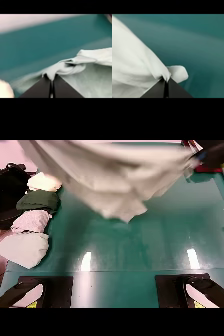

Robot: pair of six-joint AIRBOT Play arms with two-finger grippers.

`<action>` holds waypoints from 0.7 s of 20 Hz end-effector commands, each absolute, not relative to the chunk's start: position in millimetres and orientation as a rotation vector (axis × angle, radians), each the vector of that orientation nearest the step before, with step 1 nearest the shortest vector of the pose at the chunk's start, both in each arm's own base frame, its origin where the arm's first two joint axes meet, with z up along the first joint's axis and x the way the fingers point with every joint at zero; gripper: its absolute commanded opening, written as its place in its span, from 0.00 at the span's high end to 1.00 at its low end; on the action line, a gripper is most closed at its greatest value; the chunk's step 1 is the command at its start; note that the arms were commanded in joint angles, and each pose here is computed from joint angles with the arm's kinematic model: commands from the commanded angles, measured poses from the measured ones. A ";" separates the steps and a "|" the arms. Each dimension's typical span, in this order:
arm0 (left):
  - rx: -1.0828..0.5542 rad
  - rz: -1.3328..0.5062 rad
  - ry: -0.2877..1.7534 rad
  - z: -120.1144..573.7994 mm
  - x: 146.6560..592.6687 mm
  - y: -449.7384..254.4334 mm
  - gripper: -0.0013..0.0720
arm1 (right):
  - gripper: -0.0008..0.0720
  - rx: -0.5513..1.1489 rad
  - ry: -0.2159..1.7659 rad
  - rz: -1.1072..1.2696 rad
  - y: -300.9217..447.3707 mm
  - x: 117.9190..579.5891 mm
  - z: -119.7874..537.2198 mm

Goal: Fold the shirts.

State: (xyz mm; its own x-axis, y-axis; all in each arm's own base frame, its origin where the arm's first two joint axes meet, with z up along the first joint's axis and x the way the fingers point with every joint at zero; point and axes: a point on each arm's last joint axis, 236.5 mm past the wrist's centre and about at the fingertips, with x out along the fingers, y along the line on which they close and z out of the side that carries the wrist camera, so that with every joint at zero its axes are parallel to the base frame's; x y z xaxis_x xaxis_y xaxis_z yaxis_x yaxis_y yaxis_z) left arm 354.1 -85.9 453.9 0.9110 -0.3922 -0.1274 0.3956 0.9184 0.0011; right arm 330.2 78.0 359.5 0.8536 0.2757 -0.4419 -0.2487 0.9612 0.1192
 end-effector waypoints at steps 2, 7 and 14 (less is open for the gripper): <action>0.148 -0.378 -0.251 582.2 212.8 -90.4 0.95 | 0.96 0.069 0.259 0.149 35.9 252.0 451.3; 0.125 -0.405 -0.171 560.5 240.7 -93.4 0.95 | 0.96 0.126 0.617 0.082 20.8 260.1 385.6; -0.025 -0.651 0.754 290.1 368.8 -117.9 0.95 | 0.96 0.040 1.464 0.267 96.7 288.0 135.2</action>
